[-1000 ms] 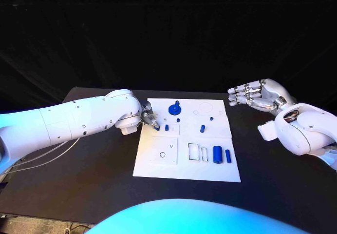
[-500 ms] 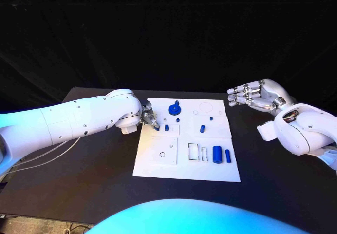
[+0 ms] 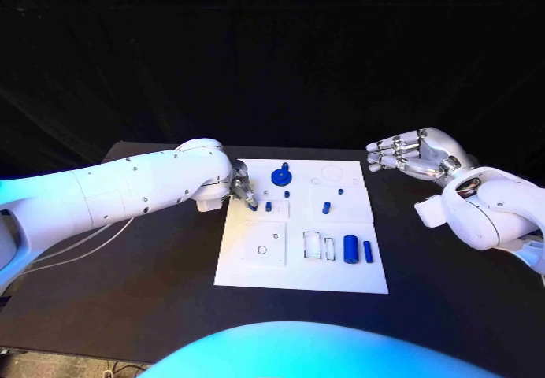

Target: Assemble the parts on the task board

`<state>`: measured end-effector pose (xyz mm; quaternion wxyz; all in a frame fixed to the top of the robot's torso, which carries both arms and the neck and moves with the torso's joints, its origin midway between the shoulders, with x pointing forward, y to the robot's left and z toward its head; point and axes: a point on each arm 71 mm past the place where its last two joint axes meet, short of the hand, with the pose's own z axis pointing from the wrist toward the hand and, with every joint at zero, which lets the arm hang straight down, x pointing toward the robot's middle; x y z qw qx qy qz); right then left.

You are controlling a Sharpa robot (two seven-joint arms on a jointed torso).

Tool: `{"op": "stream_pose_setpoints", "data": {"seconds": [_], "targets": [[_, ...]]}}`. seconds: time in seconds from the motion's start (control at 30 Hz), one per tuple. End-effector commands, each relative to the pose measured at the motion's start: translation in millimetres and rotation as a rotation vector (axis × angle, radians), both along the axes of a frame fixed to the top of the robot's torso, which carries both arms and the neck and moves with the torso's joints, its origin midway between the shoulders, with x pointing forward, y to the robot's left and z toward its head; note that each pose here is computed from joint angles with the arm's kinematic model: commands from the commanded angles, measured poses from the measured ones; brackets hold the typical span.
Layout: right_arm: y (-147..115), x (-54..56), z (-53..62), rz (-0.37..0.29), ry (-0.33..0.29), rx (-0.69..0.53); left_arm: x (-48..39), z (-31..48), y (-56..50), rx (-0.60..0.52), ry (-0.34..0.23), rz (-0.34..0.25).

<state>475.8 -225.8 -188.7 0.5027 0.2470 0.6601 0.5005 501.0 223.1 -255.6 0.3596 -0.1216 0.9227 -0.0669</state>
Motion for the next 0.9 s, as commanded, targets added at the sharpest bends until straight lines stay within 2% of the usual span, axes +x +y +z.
{"op": "stream_pose_setpoints", "data": {"seconds": [0.03,0.57,0.9], "targets": [[1.7,-0.6,0.2,0.016,-0.004,0.003,-5.9,-8.3,-4.5,0.039,0.069,-0.046],[1.9,-0.3,0.2,0.016,-0.005,0.004,-2.1,-7.4,-8.0,0.028,0.040,-0.021],[1.8,-0.1,0.1,0.016,-0.004,0.004,-1.6,-7.6,-9.3,0.029,0.041,-0.024]]}}
